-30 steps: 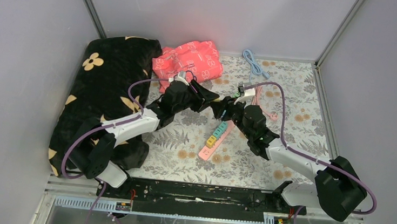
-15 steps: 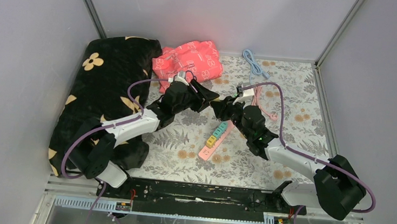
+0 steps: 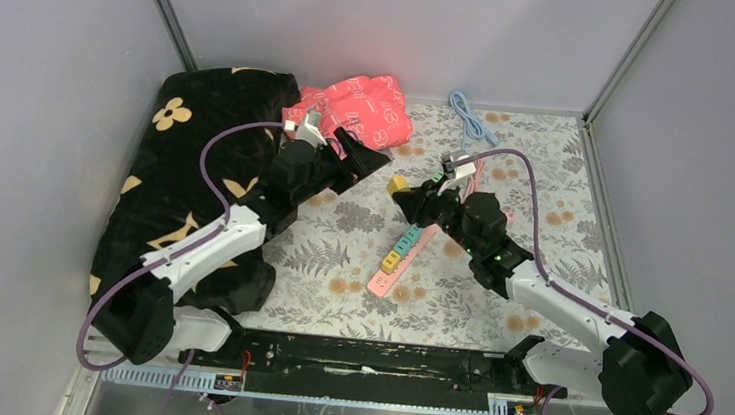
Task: Insert the plug
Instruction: Adjust the plug.
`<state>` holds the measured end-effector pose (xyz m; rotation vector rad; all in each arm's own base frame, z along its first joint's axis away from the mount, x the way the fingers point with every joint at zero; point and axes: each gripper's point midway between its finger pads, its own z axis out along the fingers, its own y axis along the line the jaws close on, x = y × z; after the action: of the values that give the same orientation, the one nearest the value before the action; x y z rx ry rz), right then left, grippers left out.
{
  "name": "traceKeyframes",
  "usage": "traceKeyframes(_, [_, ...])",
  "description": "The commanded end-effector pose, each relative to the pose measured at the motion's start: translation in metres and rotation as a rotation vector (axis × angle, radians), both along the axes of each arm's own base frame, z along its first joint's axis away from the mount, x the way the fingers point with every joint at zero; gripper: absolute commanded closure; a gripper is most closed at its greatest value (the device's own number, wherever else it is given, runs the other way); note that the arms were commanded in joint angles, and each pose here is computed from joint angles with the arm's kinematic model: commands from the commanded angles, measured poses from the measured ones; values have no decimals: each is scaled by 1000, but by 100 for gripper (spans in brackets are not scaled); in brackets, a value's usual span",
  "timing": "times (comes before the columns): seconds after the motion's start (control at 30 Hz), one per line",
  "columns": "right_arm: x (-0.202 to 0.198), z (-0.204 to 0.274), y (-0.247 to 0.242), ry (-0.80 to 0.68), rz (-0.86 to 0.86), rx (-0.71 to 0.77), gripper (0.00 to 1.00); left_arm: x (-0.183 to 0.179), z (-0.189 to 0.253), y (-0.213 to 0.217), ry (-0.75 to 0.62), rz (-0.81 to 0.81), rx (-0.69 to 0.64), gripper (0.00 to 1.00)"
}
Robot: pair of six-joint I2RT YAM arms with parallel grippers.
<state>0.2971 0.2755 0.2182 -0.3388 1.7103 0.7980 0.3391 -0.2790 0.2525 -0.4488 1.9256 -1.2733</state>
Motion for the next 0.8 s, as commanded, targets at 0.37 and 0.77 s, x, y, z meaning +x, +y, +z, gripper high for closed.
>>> traceKeyframes(0.37, [-35,51,-12,47,354,104,100,-52,41,37,-422,-237,390,6])
traceKeyframes(0.77, [-70,78,-3,52,637,116,100,-112,48,18,-613,-615,395,7])
